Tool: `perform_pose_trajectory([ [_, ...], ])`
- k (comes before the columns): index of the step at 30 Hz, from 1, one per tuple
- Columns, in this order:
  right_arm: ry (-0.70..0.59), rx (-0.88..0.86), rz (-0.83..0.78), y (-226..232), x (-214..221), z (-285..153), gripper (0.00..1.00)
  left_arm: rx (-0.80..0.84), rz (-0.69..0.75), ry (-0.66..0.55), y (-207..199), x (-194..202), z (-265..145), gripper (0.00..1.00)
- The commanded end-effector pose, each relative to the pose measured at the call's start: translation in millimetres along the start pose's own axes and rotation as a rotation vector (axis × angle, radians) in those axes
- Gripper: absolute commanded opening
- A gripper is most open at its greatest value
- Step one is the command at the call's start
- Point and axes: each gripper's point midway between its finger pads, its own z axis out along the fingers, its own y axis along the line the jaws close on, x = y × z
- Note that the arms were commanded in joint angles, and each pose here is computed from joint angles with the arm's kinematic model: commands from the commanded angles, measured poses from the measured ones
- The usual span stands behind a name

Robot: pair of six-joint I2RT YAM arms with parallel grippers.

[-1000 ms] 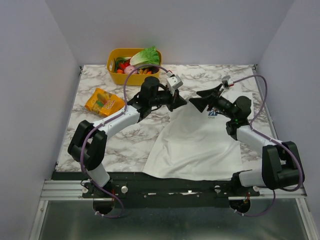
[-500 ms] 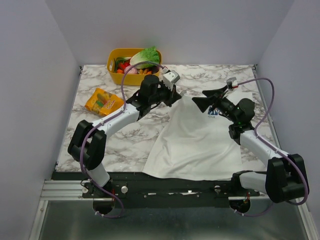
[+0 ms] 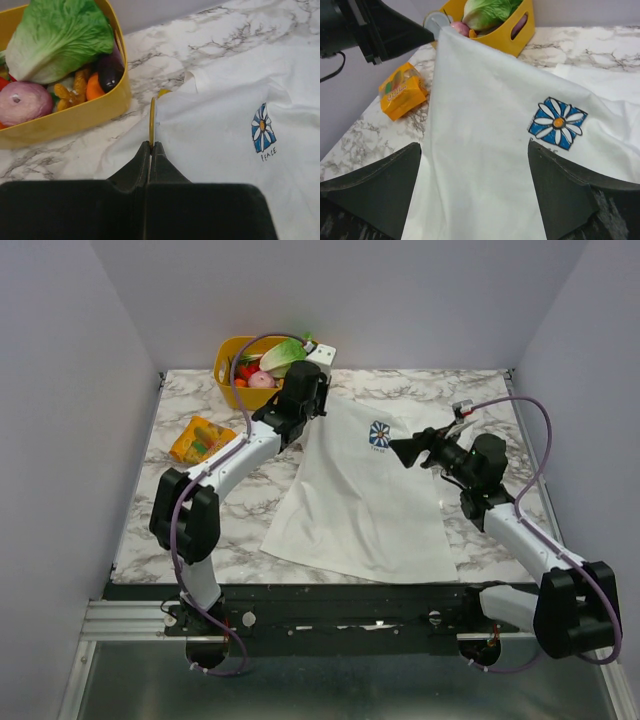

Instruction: Pin the brooch onto the clothing

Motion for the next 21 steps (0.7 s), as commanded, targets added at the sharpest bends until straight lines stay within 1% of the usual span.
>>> perform_pose_trajectory([
  [1,0.053,0.093,0.026,-10,5,-7,0.95,-0.12,0.059,0.056,18,5,12,0.0],
  [2,0.06,0.108,0.028,-12,6,-10,0.95,-0.119,0.073,0.071,15,10,15,0.01],
  [3,0.074,0.125,0.031,-15,10,-12,0.95,-0.135,0.097,0.084,16,15,16,0.05],
  [4,0.119,0.161,0.054,-20,22,-18,0.95,-0.131,0.117,0.103,10,23,19,0.1],
  [5,0.119,0.197,0.056,-23,22,-23,0.96,-0.13,0.132,0.115,7,27,20,0.28],
  [7,0.174,0.248,0.085,-29,38,-34,0.96,-0.128,0.139,0.16,2,37,22,0.56],
  [8,0.18,0.277,0.094,-32,41,-39,0.96,-0.133,0.133,0.171,1,38,21,0.8],
  [9,0.186,0.285,0.103,-31,44,-46,0.96,-0.136,0.125,0.183,0,39,19,0.89],
  [10,0.221,0.309,0.131,-31,53,-53,0.97,-0.138,0.1,0.19,0,40,14,0.98],
  [12,0.24,0.339,0.152,-31,59,-63,0.98,-0.132,0.074,0.183,-1,38,7,0.99],
  [13,0.284,0.367,0.178,-32,70,-72,0.98,-0.115,0.051,0.174,-2,36,-4,0.99],
  [15,0.307,0.399,0.198,-33,76,-81,0.98,-0.108,0.028,0.166,0,36,-17,0.99],
  [16,0.34,0.421,0.229,-31,85,-90,0.98,-0.099,0.015,0.173,1,40,-30,0.99],
  [18,0.369,0.447,0.253,-29,91,-97,0.99,-0.089,-0.031,0.193,3,49,-42,0.99],
  [19,0.411,0.475,0.269,-29,100,-105,0.99,-0.091,-0.047,0.225,6,60,-54,0.99],
  [20,0.418,0.51,0.275,-31,102,-108,1.0,-0.093,-0.068,0.245,8,69,-59,0.99],
  [21,0.443,0.518,0.275,-27,108,-111,1.0,-0.08,-0.123,0.267,9,77,-64,0.99],
])
